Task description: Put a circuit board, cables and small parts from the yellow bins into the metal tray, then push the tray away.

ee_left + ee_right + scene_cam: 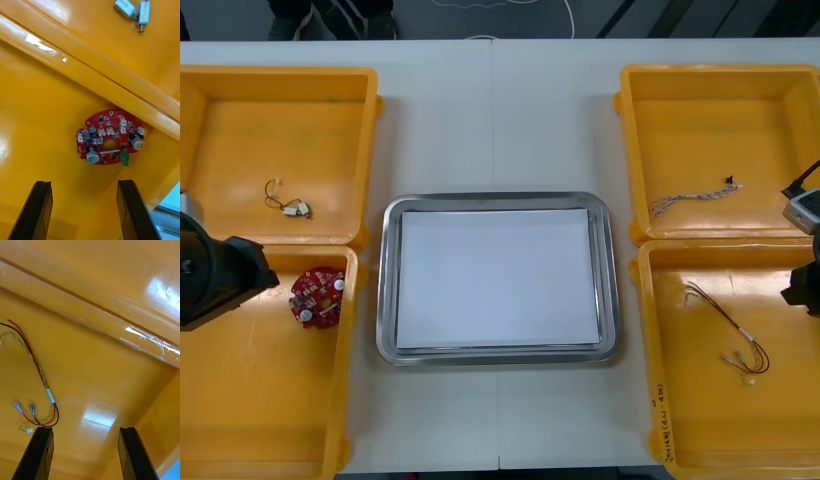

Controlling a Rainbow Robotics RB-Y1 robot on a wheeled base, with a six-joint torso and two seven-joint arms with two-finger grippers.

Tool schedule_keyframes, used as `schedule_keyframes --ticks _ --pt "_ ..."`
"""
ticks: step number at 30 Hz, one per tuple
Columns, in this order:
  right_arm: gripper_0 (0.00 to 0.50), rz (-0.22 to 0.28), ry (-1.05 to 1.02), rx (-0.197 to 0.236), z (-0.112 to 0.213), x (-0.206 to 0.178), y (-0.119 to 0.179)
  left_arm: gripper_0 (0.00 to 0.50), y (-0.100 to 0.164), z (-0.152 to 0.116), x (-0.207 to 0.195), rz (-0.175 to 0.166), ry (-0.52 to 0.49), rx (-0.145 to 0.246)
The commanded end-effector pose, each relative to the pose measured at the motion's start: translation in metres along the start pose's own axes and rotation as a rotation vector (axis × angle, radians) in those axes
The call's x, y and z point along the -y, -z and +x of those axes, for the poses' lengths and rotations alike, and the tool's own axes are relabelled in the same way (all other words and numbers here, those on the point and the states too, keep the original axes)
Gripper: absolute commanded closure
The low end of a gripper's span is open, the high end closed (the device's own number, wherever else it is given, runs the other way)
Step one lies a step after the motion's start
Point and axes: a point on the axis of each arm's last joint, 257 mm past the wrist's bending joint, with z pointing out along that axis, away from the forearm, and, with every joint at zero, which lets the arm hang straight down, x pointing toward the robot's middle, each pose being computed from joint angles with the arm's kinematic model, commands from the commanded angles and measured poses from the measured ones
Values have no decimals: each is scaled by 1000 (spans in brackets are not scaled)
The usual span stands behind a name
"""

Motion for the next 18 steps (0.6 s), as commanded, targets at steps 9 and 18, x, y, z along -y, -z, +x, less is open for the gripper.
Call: schedule_keyframes --ticks 9,18 --pt "0 -10 23 49 8 -15 -27 0 -17 -14 14 -59 -8 -28" --pt "0 -15 51 85 10 -29 -46 0 -31 4 6 -93 -7 -78"
